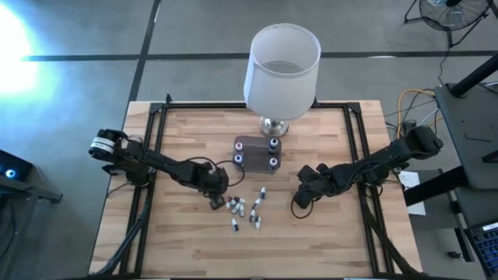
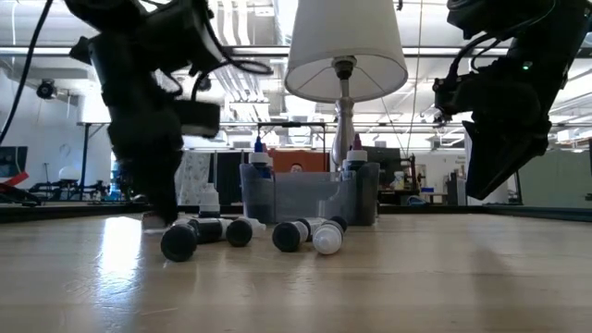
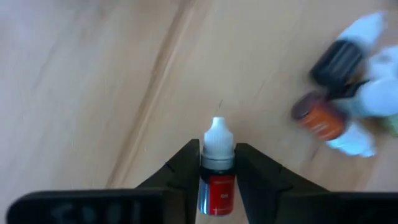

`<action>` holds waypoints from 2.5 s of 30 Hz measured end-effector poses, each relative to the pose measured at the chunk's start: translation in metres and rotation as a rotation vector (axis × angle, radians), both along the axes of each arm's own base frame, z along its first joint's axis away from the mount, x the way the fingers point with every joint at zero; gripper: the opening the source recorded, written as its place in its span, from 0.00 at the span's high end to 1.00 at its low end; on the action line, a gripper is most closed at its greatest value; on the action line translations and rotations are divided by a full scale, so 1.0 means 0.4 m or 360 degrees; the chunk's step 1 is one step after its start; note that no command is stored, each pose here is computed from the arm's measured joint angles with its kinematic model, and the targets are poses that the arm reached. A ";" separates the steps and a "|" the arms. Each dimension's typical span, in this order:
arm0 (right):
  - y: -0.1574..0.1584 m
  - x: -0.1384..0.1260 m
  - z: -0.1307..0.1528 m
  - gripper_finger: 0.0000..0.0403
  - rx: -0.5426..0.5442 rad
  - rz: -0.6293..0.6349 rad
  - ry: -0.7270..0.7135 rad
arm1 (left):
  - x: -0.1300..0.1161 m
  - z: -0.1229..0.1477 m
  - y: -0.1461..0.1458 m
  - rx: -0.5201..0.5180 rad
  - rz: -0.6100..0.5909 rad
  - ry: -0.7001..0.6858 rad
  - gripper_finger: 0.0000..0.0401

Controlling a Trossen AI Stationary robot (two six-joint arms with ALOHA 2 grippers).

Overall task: Pick & Place food coloring
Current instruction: Put the small red food coloring bottle into the black bin, then put the small blue food coloring bottle into the black bin

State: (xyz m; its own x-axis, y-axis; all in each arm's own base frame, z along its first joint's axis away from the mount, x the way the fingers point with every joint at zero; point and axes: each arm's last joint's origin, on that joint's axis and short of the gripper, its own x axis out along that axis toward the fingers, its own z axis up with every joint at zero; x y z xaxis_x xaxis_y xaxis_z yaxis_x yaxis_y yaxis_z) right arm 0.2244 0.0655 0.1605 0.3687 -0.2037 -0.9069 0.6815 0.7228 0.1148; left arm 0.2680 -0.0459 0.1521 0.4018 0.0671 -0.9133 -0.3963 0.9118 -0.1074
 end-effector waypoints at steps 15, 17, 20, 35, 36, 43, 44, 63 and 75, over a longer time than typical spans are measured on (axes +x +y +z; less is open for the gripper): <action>0.000 0.000 0.000 0.66 -0.0004 0.0009 0.0002 | 0.011 0.142 0.017 -0.0048 0.0057 -0.0329 0.91; 0.000 0.000 0.000 0.66 -0.0004 0.0009 0.0002 | 0.020 0.202 0.026 -0.0054 0.0062 -0.0472 0.91; 0.000 0.000 0.000 0.66 -0.0006 0.0011 0.0002 | 0.043 0.302 0.050 -0.0007 0.0074 -0.0776 0.91; 0.000 0.001 0.000 0.66 0.0011 -0.0036 -0.0014 | 0.225 0.262 0.252 0.0205 0.0173 -0.0769 0.79; 0.000 0.001 0.000 0.66 0.0013 -0.0038 -0.0014 | 0.230 0.259 0.252 0.0180 0.0155 -0.0759 0.76; 0.011 0.025 0.010 0.66 -0.0031 0.0308 -0.0107 | 0.189 0.326 0.235 0.0208 0.0028 -0.0609 0.61; 0.015 0.035 0.015 0.66 -0.0069 0.0476 -0.0150 | 0.172 0.345 0.230 0.0220 -0.0003 -0.0577 0.60; 0.038 0.294 0.047 0.66 -0.0831 0.2179 0.0257 | -0.138 0.352 0.048 -0.0110 0.0315 -0.0513 0.59; 0.028 0.425 0.042 0.66 -0.0752 0.2406 0.0490 | -0.189 0.307 -0.012 -0.0159 0.0367 -0.0588 0.59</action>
State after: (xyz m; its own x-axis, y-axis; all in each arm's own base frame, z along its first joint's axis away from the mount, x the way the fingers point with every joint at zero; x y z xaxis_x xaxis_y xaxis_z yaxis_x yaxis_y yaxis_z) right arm 0.3945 0.0769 0.1774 0.3063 -0.1095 -0.9456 -0.6979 0.6497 -0.3013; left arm 0.1923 -0.0505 0.2749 0.6874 0.1118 -0.7177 -0.5064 0.7821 -0.3632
